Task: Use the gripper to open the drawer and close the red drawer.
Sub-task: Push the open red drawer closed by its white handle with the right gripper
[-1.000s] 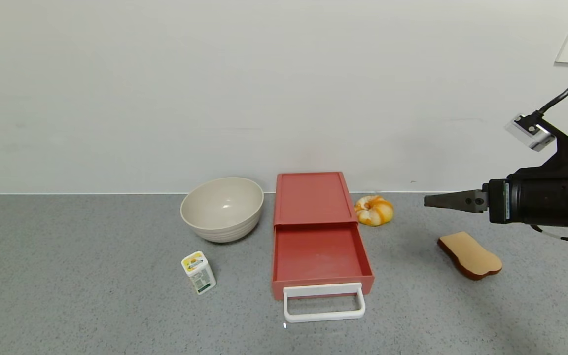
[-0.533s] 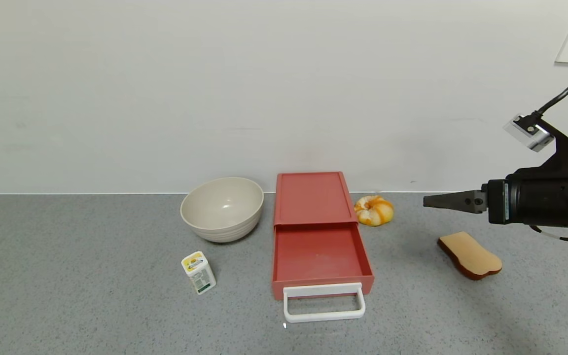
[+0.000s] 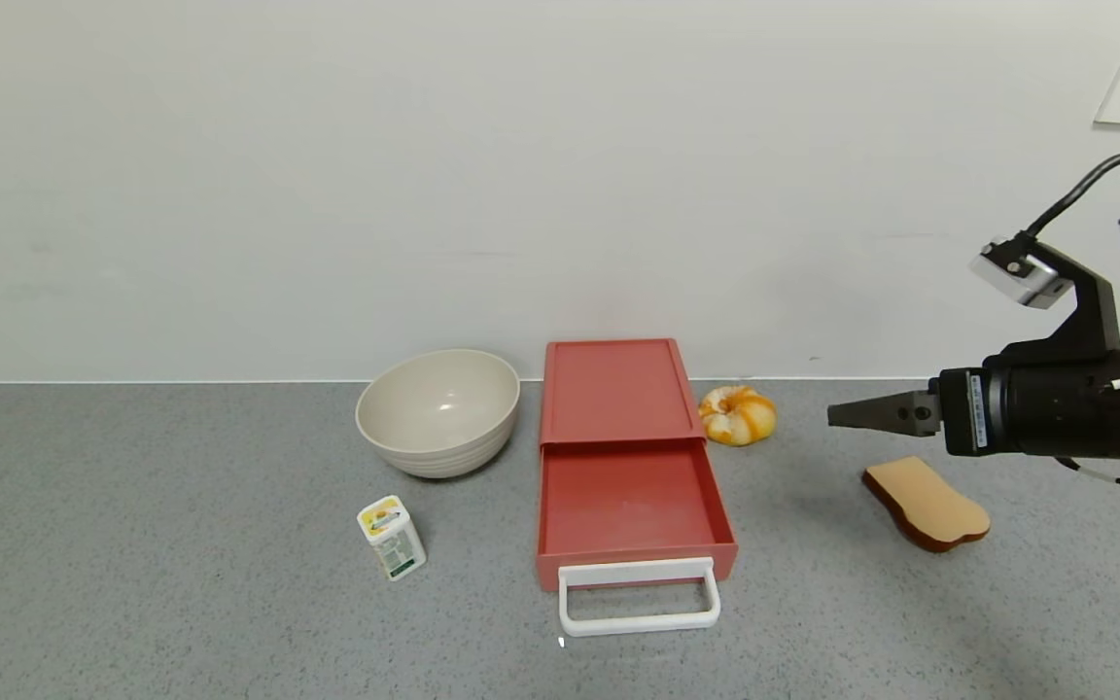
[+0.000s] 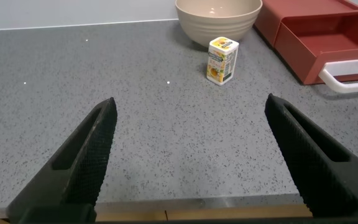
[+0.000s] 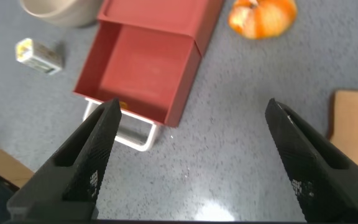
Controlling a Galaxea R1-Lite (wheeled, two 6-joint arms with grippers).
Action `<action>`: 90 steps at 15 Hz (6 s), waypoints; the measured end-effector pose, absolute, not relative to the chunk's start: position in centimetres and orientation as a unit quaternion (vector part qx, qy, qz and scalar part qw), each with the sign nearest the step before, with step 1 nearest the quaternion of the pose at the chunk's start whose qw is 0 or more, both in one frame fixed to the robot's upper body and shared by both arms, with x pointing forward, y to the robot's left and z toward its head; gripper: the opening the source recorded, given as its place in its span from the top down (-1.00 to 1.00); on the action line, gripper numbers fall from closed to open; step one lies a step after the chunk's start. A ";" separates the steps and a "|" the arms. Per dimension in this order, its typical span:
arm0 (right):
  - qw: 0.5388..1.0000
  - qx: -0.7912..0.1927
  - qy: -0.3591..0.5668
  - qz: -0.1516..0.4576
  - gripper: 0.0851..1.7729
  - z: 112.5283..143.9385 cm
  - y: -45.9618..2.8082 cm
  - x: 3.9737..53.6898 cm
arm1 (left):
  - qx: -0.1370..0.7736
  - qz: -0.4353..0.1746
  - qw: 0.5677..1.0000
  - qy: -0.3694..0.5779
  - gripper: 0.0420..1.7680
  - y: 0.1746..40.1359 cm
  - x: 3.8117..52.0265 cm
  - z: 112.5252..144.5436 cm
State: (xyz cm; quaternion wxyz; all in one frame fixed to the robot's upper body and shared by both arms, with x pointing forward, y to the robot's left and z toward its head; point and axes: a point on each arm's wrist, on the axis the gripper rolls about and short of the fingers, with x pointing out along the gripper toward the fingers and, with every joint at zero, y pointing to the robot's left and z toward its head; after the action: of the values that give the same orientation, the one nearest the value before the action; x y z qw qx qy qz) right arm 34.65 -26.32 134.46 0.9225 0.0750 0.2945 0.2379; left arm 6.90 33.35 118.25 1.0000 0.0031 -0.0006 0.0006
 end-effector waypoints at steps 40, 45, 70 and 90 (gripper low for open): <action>0.838 0.010 0.542 0.059 -0.93 124.1 -2.3 36.7 | 0.004 0.001 1.000 0.000 -0.94 33.4 6.9 118.2; 0.839 0.015 0.541 0.057 -0.93 123.5 -1.6 37.4 | 0.004 0.000 1.000 0.000 -0.94 33.4 6.9 118.2; 0.878 0.029 0.474 0.058 -0.93 122.3 -1.0 41.5 | 0.003 0.000 1.000 0.000 -0.94 33.4 6.9 118.2; 0.919 0.032 0.381 0.096 -0.93 121.1 -1.9 46.7 | 0.004 0.000 1.000 0.001 -0.94 33.4 6.9 118.2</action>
State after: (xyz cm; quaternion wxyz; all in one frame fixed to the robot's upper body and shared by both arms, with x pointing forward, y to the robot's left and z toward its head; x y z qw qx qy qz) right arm 46.65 -1.85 121.05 0.9190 0.0320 0.3809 0.0962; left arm 6.90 33.35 118.21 1.0000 0.0038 0.0010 0.0004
